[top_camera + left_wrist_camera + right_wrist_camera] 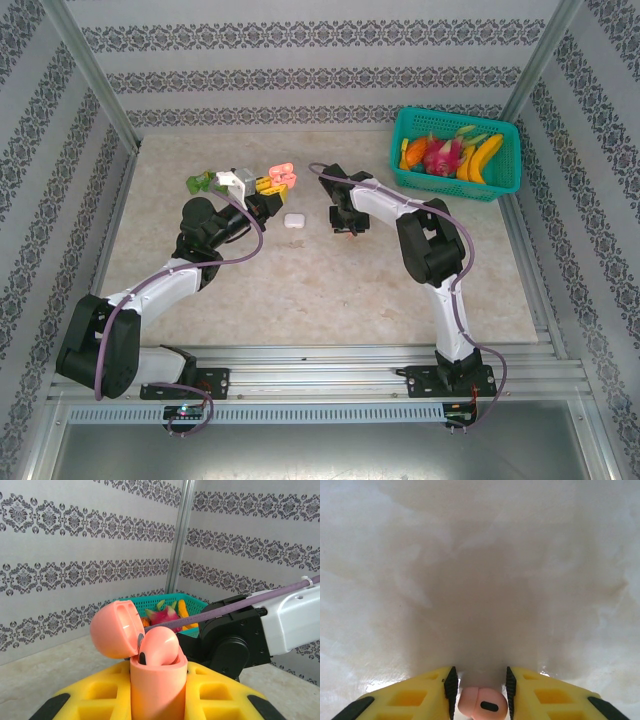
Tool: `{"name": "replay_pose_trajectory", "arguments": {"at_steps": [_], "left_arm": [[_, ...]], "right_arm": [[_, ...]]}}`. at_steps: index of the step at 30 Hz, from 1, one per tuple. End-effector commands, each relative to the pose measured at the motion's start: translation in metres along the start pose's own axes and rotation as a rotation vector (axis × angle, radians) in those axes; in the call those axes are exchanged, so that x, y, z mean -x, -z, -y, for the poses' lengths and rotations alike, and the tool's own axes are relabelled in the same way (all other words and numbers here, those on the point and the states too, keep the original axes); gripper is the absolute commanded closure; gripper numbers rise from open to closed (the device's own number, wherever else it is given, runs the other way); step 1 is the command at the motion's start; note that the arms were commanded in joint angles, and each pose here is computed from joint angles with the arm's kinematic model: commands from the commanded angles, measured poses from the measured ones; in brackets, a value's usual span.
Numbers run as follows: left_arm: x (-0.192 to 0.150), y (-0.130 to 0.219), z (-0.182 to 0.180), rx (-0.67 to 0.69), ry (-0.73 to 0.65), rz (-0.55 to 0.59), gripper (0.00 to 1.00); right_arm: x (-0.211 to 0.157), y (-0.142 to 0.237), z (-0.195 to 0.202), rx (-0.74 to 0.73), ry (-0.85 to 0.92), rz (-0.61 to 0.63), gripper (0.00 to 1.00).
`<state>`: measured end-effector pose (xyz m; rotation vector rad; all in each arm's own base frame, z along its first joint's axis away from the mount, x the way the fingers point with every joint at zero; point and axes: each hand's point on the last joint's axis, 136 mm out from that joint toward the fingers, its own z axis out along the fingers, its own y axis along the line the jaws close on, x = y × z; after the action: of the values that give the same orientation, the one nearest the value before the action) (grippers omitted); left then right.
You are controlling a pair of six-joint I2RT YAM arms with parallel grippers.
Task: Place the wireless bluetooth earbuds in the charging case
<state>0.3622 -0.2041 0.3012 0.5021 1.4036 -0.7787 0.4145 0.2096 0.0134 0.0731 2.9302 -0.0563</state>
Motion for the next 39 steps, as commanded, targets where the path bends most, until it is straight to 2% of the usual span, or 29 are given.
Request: {"name": "replay_pose_trajectory", "arguments": {"at_steps": [1, 7, 8, 11, 16, 28, 39], "left_arm": [[0.017, -0.001, 0.001, -0.016, -0.016, 0.050, 1.00], [0.019, -0.001, 0.001, -0.017, -0.015, 0.054, 1.00], [0.019, -0.001, 0.001, -0.016, -0.016, 0.055, 1.00], [0.019, -0.001, 0.001, -0.017, -0.014, 0.055, 1.00], [0.019, -0.001, 0.001, -0.017, -0.011, 0.055, 1.00], [0.021, -0.003, 0.001, -0.019, -0.013, 0.058, 1.00], [0.020, -0.003, 0.000, -0.020, -0.006, 0.059, 1.00]], "right_arm": [[-0.043, -0.014, 0.011, -0.065, 0.020, -0.138, 0.65], [-0.047, -0.015, 0.011, -0.064, 0.014, -0.142, 0.71], [-0.048, -0.015, 0.011, -0.062, 0.013, -0.139, 0.70], [-0.050, -0.015, 0.014, -0.069, 0.006, -0.139, 0.57], [-0.054, -0.013, 0.018, -0.074, -0.014, -0.138, 0.56], [-0.061, -0.015, 0.010, -0.054, -0.030, -0.148, 0.62], [-0.064, -0.013, 0.008, -0.041, -0.040, -0.141, 0.73]]}}
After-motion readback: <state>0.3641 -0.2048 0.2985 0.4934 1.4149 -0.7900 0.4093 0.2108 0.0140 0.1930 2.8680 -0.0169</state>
